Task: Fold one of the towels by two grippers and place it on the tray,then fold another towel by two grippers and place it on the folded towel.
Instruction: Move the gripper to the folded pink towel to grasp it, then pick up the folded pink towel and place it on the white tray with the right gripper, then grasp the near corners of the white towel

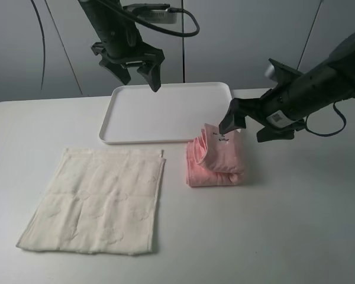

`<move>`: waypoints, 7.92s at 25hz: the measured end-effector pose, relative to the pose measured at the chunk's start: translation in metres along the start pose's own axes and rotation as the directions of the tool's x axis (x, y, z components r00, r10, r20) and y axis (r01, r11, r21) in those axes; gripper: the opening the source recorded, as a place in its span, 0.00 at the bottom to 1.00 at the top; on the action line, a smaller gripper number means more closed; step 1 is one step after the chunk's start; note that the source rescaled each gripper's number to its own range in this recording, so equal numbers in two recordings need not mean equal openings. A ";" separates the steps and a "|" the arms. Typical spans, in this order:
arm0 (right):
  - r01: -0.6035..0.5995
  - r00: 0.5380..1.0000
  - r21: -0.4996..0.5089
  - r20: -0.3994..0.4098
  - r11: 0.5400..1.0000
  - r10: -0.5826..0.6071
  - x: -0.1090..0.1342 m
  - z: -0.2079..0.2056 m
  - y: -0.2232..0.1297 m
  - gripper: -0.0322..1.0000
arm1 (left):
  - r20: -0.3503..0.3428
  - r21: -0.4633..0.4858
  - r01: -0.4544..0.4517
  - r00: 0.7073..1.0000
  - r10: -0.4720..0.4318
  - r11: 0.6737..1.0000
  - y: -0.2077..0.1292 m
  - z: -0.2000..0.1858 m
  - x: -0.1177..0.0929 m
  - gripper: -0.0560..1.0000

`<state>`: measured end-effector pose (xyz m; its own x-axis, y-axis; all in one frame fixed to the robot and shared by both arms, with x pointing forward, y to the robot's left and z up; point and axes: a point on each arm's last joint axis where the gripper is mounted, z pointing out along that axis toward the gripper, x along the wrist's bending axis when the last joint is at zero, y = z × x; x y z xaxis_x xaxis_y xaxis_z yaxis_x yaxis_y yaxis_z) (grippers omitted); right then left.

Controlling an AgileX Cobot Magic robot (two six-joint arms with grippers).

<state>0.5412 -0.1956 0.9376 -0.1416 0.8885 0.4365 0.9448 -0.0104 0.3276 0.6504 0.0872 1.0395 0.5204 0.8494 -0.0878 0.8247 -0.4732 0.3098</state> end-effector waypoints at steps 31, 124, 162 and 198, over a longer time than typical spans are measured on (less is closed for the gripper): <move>-0.078 0.997 0.264 0.008 0.961 0.078 -0.033 0.052 0.008 0.83 | 0.022 0.146 0.057 0.998 -0.061 0.988 -0.070 -0.004 0.024 0.98; 0.244 0.967 -0.009 -0.070 0.970 -0.244 0.060 0.146 0.162 0.15 | -0.033 -0.040 0.122 0.992 -0.123 0.992 -0.083 -0.079 0.068 0.98; 0.599 0.781 0.114 0.137 0.793 -0.609 0.104 0.039 0.164 1.00 | -0.034 0.009 0.020 0.999 -0.019 1.000 -0.087 -0.079 0.067 0.98; 0.930 0.265 0.332 -0.312 0.156 -0.912 0.191 0.023 -0.046 1.00 | 0.030 0.204 -0.687 0.717 0.697 0.698 -0.235 -0.061 0.067 0.98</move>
<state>0.4777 -0.0143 0.9867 -0.9918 0.1015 0.0780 0.1141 0.9772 0.1790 0.4779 0.2696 1.0186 0.9541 0.2722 0.1246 0.2633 -0.9611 0.0832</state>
